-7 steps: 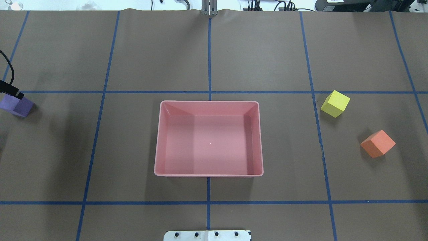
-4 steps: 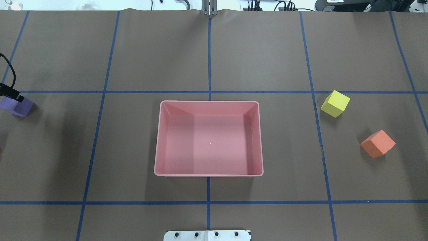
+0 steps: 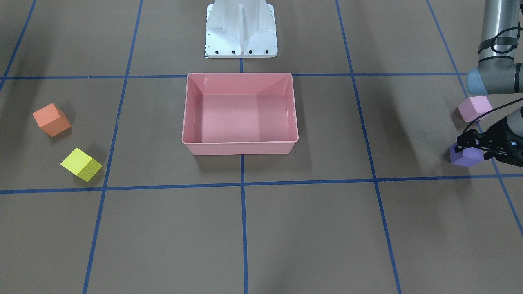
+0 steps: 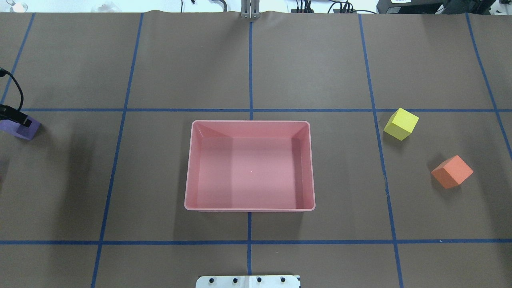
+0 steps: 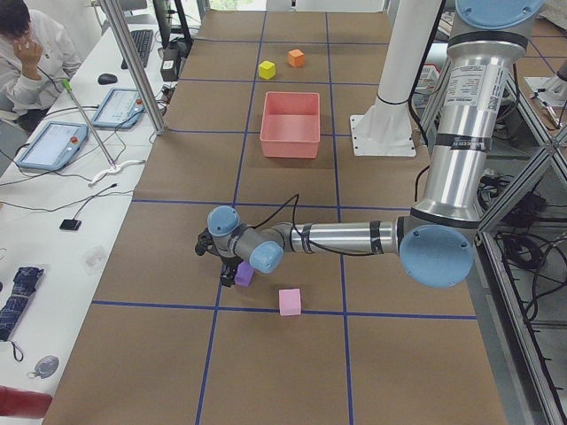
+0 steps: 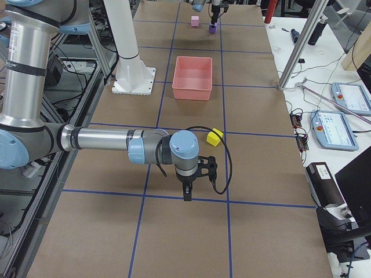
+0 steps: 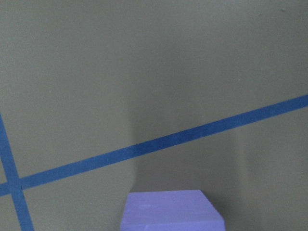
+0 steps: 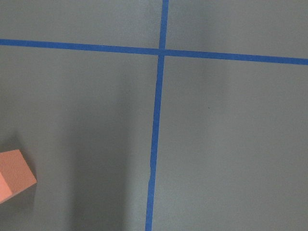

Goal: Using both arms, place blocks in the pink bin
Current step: 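Lower the left gripper onto the purple cube and close it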

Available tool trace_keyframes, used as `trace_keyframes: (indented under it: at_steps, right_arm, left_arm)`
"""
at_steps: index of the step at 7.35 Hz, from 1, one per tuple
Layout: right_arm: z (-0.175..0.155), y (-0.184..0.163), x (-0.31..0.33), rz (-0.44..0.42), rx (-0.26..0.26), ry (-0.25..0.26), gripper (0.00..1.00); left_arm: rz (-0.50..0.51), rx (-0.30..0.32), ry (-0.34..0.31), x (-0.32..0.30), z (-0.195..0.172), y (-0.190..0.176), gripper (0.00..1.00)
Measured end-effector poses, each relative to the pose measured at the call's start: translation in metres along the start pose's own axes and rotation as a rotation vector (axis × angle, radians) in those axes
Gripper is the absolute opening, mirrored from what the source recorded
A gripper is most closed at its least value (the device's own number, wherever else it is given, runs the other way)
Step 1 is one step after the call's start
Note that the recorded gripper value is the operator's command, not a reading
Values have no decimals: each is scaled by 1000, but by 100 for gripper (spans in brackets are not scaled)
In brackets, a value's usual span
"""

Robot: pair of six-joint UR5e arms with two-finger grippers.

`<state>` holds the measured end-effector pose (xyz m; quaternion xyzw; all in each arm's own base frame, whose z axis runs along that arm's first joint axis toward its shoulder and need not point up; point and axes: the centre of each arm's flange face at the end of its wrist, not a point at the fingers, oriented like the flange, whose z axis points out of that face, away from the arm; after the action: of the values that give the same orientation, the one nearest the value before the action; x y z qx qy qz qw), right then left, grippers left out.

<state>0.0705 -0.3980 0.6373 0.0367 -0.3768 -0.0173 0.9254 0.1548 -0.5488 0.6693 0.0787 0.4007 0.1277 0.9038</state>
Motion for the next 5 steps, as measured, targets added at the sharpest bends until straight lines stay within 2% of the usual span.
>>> trace_keyframes:
  at_steps: [2,3,5]
  right_arm:
    - [0,-1,0,-4,1,0,100]
    - [0,-1,0,-5,1,0,100]
    - [-2,-1,-2,-10,5,-1,100]
  left_arm:
    - [22,26,-12,-5,9,4,30]
    - [28,35,-13,-3,8,3,13]
    - [56,70,3,15,-7,-7,9]
